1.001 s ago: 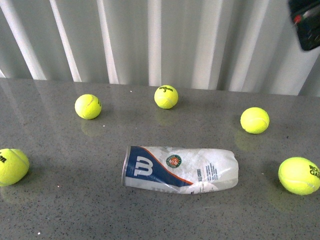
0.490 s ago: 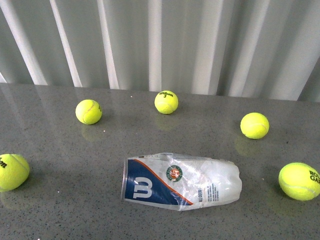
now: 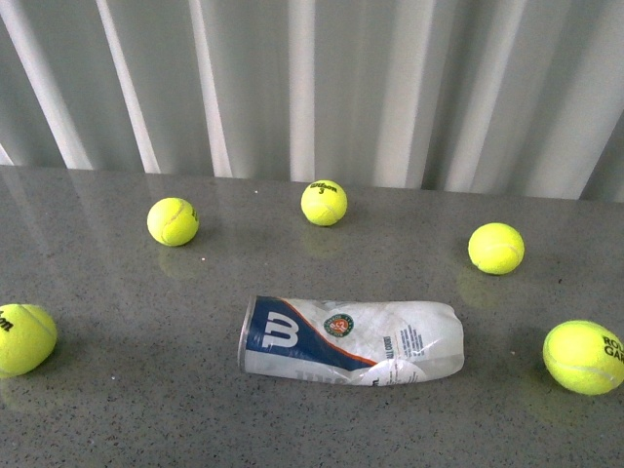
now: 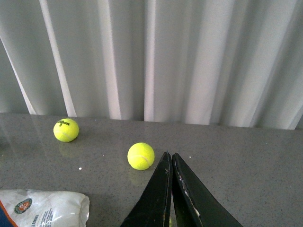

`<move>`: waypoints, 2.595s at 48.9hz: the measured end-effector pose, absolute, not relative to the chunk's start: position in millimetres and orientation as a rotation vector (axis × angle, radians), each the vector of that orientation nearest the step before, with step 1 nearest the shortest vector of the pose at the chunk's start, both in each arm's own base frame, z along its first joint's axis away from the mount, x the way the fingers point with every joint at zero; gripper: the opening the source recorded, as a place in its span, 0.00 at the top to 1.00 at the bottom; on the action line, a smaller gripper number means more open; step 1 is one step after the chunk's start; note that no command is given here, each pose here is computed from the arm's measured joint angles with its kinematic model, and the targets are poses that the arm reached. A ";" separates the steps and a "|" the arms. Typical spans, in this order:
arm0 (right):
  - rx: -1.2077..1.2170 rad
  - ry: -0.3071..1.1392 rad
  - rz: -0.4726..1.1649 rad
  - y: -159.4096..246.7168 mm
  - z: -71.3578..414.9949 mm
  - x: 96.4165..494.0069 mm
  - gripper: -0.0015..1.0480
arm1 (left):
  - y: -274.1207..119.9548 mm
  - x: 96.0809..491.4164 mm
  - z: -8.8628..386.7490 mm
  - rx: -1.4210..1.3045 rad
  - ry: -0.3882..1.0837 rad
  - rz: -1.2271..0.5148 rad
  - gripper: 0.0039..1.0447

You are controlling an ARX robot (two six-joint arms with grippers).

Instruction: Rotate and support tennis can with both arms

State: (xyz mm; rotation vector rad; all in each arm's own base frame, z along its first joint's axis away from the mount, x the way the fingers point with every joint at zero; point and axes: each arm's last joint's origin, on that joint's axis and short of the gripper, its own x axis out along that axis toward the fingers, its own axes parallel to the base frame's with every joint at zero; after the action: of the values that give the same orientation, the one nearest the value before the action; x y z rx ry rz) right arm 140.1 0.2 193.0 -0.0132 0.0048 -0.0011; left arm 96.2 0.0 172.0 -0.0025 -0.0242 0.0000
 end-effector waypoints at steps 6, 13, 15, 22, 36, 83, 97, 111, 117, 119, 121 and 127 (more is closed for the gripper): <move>-0.013 0.007 0.000 0.2 185.2 133.0 0.97 | 0.0 96.2 172.0 -0.002 -0.024 0.000 0.06; -0.013 0.004 0.000 0.2 180.0 126.1 0.97 | 0.0 96.2 172.0 -0.002 -0.024 0.000 0.06; -0.013 0.005 0.000 0.2 178.5 124.5 0.97 | 0.0 96.2 172.0 -0.002 -0.024 0.000 0.06; -0.013 0.006 0.001 0.2 175.1 120.4 0.97 | 0.0 96.2 172.0 -0.002 -0.024 0.000 0.06; -0.012 -0.007 0.000 0.2 168.2 114.9 0.97 | 0.0 96.2 172.0 -0.003 -0.024 0.000 0.06; -0.011 -0.001 0.001 0.2 164.8 97.7 0.71 | 0.0 96.2 172.0 -0.003 -0.024 0.000 0.06; -0.011 -0.001 0.001 0.2 164.9 97.7 0.29 | 0.0 97.0 170.4 -0.030 0.019 0.022 0.06; -0.010 -0.002 0.001 0.2 164.9 97.6 0.07 | -11.9 214.9 257.1 -0.154 0.253 -0.013 0.06; -0.010 -0.002 0.001 0.2 164.9 97.6 0.07 | -29.7 291.2 244.2 -0.202 0.451 -0.104 0.06; -0.010 -0.002 0.001 0.2 164.9 97.6 0.07 | -60.8 348.8 180.1 -0.312 0.770 -0.240 0.06; -0.010 -0.002 0.001 0.2 164.9 97.6 0.07 | -70.5 353.2 166.3 -0.338 0.832 -0.289 0.06; -0.010 -0.002 0.001 0.2 164.9 97.6 0.07 | -86.1 358.5 147.1 -0.361 0.869 -0.331 0.06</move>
State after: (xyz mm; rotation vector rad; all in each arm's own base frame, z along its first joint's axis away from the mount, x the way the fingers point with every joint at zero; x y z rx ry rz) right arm 97.6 0.2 164.9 -0.0101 -0.0017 0.0011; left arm 358.5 -86.1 147.1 -0.3613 0.8695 -0.3311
